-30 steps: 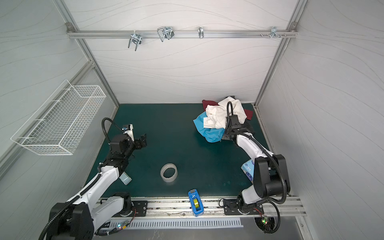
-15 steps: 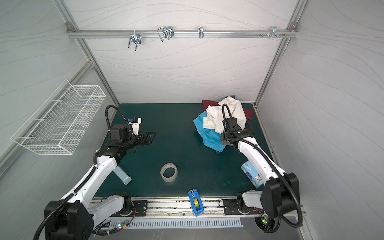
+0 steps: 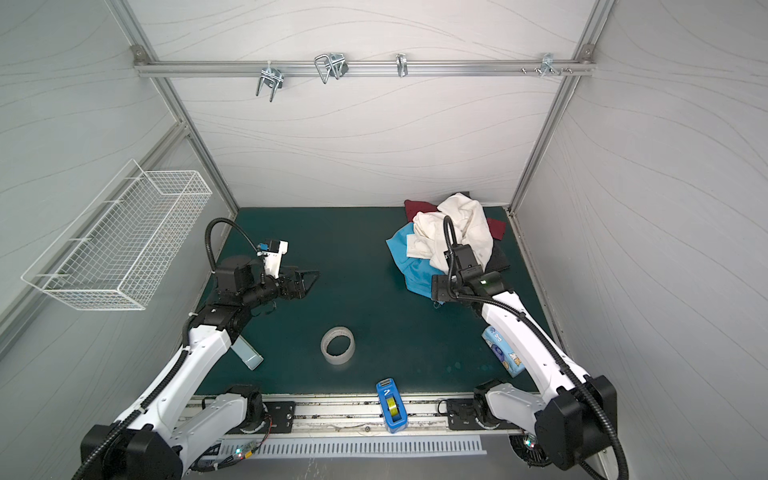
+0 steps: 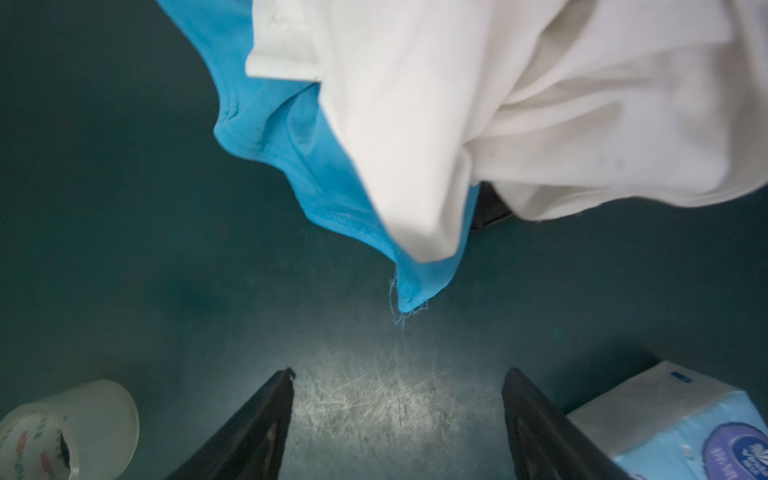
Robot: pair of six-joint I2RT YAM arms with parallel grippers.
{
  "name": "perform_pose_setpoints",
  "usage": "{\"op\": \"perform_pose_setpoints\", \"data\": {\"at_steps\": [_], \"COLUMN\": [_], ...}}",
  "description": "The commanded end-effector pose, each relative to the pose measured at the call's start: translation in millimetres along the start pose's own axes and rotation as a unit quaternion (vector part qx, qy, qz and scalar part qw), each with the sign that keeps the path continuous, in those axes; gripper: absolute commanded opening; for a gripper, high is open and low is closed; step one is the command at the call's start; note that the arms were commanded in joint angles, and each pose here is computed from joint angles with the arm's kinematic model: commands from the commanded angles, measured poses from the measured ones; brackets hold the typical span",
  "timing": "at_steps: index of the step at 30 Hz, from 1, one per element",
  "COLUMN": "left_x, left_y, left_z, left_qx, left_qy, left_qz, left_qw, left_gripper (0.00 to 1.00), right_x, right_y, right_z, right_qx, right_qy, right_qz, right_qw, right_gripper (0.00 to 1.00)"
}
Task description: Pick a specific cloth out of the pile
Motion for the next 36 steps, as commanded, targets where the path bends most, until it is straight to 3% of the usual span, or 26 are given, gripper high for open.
{"op": "perform_pose_setpoints", "data": {"at_steps": [1, 7, 12, 19, 22, 25, 36], "left_x": [-2, -1, -1, 1, 3, 4, 4], "left_y": [-14, -21, -29, -37, -40, -47, -57], "left_z": [10, 10, 9, 3, 2, -1, -7], "left_qx": [0.019, 0.024, 0.030, 0.042, 0.043, 0.046, 0.064], "left_qy": [-0.009, 0.001, 0.021, 0.047, 0.059, 0.081, 0.107], "left_qz": [-0.040, -0.068, -0.091, -0.131, -0.146, -0.172, -0.198], "left_qw": [0.999, 0.997, 0.995, 0.989, 0.987, 0.981, 0.972], "left_gripper": [0.98, 0.98, 0.97, 0.97, 0.97, 0.96, 0.97], "right_x": [6, 30, 49, 66, 69, 73, 82], "right_y": [13, 11, 10, -7, -8, -11, -18], "right_z": [-4, -5, -6, -9, -10, -8, -4], "right_qx": [-0.005, 0.000, 0.019, 0.044, 0.041, 0.044, 0.061], "right_qy": [-0.003, 0.023, 0.017, 0.036, 0.024, 0.011, 0.009], "right_qz": [0.010, -0.016, -0.014, -0.041, -0.039, -0.031, -0.015], "right_qw": [1.000, 1.000, 1.000, 0.998, 0.998, 0.998, 0.998], "right_gripper": [0.77, 0.62, 0.62, 0.69, 0.85, 0.90, 0.91]}}
Point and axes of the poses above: each gripper's point midway between its finger pads, its own x axis out along the fingers, its own y axis along the line the jaws close on, z = x × y, the point moved 9 cm from there along -x, back along the fingers, and after that the axes turned 14 degrees about -x, right-handed, at the moved point
